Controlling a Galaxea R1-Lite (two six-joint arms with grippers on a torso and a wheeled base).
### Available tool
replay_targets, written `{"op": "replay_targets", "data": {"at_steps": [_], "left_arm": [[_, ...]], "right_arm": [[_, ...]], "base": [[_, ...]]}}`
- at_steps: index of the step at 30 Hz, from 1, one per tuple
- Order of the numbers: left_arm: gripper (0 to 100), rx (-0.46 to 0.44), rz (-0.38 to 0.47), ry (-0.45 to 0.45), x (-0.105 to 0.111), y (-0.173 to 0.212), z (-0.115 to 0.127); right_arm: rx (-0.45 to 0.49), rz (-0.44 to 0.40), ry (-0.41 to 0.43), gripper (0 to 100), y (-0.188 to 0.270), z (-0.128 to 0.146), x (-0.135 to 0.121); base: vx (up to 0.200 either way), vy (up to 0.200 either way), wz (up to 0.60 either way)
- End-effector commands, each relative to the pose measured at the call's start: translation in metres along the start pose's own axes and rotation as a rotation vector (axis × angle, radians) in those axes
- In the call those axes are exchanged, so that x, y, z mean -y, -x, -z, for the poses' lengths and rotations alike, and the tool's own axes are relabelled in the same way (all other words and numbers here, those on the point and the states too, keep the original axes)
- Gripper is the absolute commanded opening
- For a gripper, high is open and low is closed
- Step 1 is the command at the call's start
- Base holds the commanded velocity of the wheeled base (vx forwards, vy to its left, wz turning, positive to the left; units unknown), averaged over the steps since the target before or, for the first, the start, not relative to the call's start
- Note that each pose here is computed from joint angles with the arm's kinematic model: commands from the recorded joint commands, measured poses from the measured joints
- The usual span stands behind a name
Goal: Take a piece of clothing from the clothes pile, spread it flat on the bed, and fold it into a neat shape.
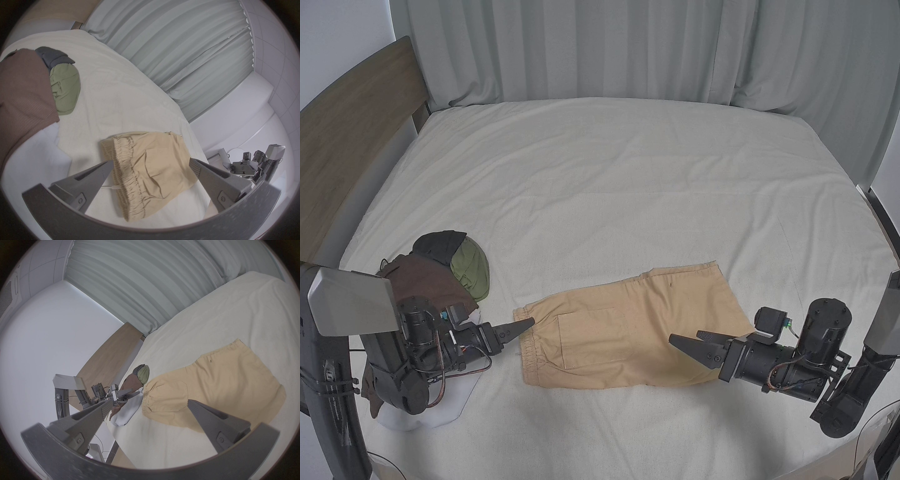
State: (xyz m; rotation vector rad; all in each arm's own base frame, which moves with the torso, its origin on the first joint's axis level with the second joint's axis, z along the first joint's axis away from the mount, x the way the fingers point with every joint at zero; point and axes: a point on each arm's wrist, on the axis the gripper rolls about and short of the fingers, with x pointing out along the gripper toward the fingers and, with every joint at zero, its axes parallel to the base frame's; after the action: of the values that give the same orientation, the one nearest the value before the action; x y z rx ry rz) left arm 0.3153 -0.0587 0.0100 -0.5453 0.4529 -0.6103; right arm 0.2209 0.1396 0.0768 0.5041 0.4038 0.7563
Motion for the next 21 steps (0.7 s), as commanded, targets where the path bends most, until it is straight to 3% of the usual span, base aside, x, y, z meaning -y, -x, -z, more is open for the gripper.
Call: {"op": "replay_targets", "data": {"at_steps": [1,16,21], "left_arm": [[100,-0.018,-0.031,0.025,-0.016,-0.005,0.009],[100,-0.041,-0.072,0.051,-0.043,-0.025,0.027],[100,-0.044,-0.086,0.049,-0.043,-0.032,0.033]], "right_arm": [[-0.009,0.005,-0.003,100,-0.001,0.002,0.002],[-0.018,0.013,-0.008,100,-0.003,0.004,0.004],[-0.012,0.018,-0.009,100,-0.002,0.003,0.006]], "base": [[0.000,0.000,0.00],[0.000,0.000,0.00],[0.000,0.000,0.00]]}}
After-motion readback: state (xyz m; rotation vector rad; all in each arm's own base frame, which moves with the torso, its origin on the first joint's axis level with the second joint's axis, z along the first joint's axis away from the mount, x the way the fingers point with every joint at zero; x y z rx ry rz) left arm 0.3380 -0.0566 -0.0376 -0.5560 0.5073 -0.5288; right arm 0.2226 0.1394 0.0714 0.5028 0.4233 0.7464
